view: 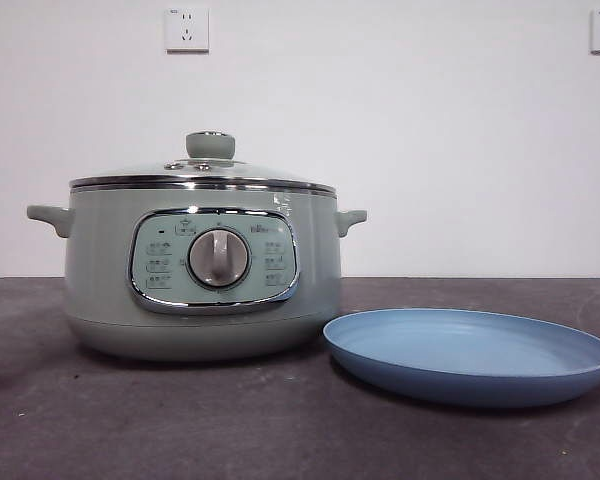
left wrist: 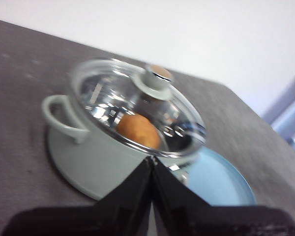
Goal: Take the potato out from the steamer,put the potato on the plate,close the lid
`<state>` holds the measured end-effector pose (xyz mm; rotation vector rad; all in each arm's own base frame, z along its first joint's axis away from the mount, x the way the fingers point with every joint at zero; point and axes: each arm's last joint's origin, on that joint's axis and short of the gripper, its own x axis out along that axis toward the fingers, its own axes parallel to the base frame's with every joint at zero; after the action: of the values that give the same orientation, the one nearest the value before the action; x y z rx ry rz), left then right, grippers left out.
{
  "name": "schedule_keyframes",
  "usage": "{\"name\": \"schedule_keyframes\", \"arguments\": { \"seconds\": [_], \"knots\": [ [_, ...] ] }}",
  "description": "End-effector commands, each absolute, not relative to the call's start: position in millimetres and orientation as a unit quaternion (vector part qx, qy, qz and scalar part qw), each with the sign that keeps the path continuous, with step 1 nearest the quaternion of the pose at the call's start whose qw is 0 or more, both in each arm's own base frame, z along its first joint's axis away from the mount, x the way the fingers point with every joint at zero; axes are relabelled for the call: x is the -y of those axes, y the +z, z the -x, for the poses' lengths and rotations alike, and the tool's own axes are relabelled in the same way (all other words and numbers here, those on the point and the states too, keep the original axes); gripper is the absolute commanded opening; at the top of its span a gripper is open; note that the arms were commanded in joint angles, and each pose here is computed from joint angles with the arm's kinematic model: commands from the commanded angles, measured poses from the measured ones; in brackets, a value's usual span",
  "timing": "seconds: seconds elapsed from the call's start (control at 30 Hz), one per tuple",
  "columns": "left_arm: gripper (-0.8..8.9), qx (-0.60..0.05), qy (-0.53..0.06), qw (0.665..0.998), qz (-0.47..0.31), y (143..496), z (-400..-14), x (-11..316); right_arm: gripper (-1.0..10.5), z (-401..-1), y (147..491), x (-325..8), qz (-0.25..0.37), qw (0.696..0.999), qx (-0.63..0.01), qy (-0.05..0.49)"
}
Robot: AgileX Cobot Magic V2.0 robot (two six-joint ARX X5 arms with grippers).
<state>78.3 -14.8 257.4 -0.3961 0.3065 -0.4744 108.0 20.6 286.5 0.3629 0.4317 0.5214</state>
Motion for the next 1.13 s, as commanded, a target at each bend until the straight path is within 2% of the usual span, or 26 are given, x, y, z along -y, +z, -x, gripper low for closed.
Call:
{"name": "schedule_keyframes", "arguments": {
  "seconds": [0.03,0.17,0.43,0.63,0.67,0.7,0.77,0.8,0.83,0.87,0.9,1.13],
  "knots": [
    [-0.08,-0.161,-0.27,0.939,0.141,270,-79,16,-0.1,-111,304,-24,-0.109,0.918,-0.22,0.311],
    [-0.08,-0.195,-0.301,0.926,0.113,285,-82,18,-0.1,-115,322,-30,-0.071,0.89,-0.254,0.372],
    [-0.08,-0.25,-0.343,0.903,0.064,304,-81,19,-0.1,-112,334,-43,-0.023,0.842,-0.329,0.428],
    [0.11,-0.247,-0.346,0.903,0.059,309,-80,19,0.1,-111,333,-46,-0.019,0.836,-0.334,0.435],
    [0.73,-0.247,-0.347,0.903,0.06,309,-80,19,0.1,-111,333,-46,-0.019,0.836,-0.334,0.435],
    [1.81,-0.248,-0.346,0.903,0.06,309,-80,19,0.5,-111,333,-46,-0.019,0.836,-0.334,0.435],
    [5.4,-0.249,-0.346,0.903,0.06,308,-80,19,2.6,-111,333,-46,-0.022,0.836,-0.335,0.434],
    [6.65,-0.249,-0.346,0.903,0.06,309,-80,19,4.0,-111,333,-46,-0.027,0.836,-0.338,0.432],
    [7.07,-0.248,-0.346,0.903,0.06,309,-80,19,5.2,-111,333,-46,-0.029,0.836,-0.339,0.431],
    [7.06,-0.246,-0.346,0.903,0.059,309,-80,19,6.2,-111,333,-46,-0.03,0.836,-0.34,0.431],
    [7.05,-0.245,-0.346,0.904,0.059,309,-80,19,6.4,-111,333,-46,-0.03,0.836,-0.34,0.43],
    [7.05,-0.209,-0.347,0.913,0.049,316,-84,19,6.3,-111,333,-46,-0.03,0.836,-0.34,0.43]
  ]
}}
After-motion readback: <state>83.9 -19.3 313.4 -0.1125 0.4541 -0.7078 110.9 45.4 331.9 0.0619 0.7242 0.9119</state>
